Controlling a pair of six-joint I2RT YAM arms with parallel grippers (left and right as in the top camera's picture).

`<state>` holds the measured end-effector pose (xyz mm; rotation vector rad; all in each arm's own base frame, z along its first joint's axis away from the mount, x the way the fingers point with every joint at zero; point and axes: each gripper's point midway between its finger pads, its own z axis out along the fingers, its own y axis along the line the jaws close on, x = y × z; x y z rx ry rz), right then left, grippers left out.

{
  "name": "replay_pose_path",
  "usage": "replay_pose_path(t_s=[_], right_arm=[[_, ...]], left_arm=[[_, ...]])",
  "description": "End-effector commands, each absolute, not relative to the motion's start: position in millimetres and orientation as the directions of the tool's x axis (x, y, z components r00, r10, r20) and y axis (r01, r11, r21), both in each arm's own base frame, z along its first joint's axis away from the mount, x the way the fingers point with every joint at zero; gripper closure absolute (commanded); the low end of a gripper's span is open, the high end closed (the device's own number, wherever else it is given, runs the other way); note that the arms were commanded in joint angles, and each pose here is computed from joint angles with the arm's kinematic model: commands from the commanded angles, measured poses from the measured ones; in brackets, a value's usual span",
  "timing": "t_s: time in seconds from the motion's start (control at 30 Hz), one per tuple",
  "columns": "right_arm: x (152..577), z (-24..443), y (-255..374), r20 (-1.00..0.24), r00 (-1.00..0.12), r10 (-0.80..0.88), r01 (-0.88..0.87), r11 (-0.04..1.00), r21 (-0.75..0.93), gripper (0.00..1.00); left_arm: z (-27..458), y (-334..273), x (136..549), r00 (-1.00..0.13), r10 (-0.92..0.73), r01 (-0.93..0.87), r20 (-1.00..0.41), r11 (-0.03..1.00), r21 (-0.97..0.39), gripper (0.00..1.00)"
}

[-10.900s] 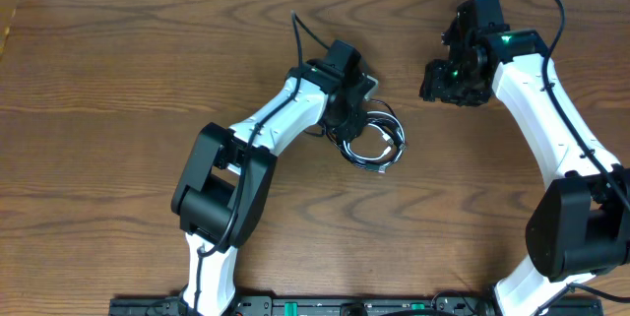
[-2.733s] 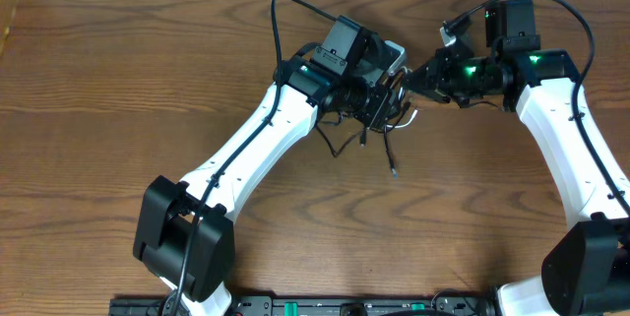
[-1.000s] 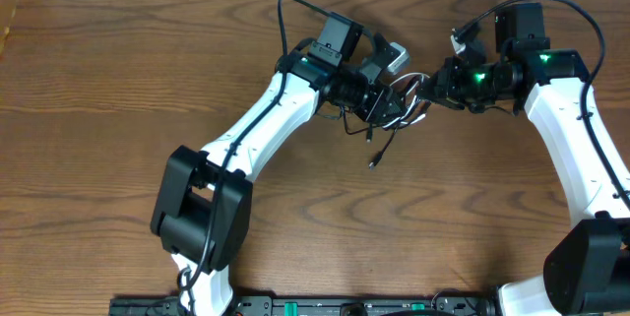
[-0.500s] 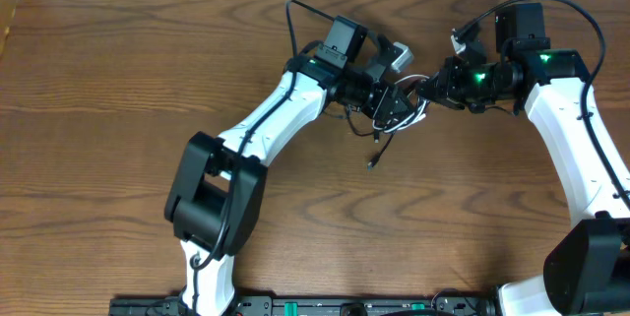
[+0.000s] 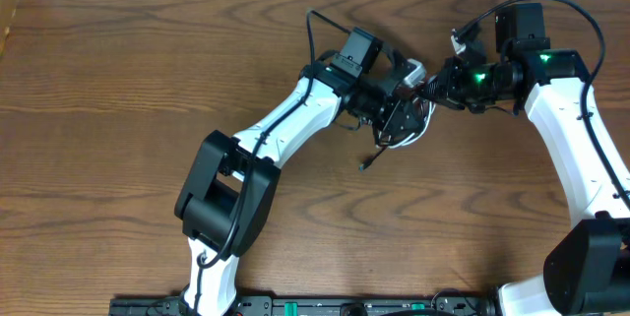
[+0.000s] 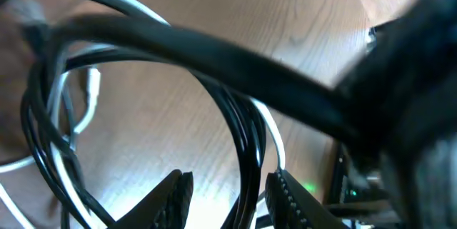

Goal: Untangle cables

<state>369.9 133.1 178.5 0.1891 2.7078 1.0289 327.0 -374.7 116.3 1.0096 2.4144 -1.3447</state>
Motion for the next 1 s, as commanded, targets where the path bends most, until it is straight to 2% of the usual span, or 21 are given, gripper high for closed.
replay_pose_path(t_s=[0.0,0.2,0.37,0.53,0.97], right_arm=[[372.9,185.6,124.8,-0.221,-0.953,0.206,0.018,0.769,0.639,0.99],[375.2,184.7,114.7,-0.217,-0.948,0.231,0.042,0.771,0.635,0.99],[375.9,184.4,109.5,-0.213,-0.946,0.244,0.055,0.770,0.635,0.99],[376.1,184.4,109.3,-0.214,-0.946,0.245,0.056,0.770,0.635,0.99],[375.3,184.2,109.4,-0.210,-0.947,0.244,0.058,0.770,0.636,0.99]], left_arm=[[110.2,-374.1,316.1,-0.757,0.487,0.625,-0.435,0.346,-0.700,0.62],[109.0,-372.7,313.9,-0.763,0.490,0.615,-0.421,0.352,-0.706,0.62],[115.9,-377.4,305.8,-0.760,0.495,0.604,-0.421,0.300,-0.738,0.62],[115.5,-380.7,303.4,-0.754,0.500,0.610,-0.426,0.293,-0.736,0.69],[99.1,-389.6,302.7,-0.751,0.508,0.609,-0.421,0.287,-0.739,0.73]])
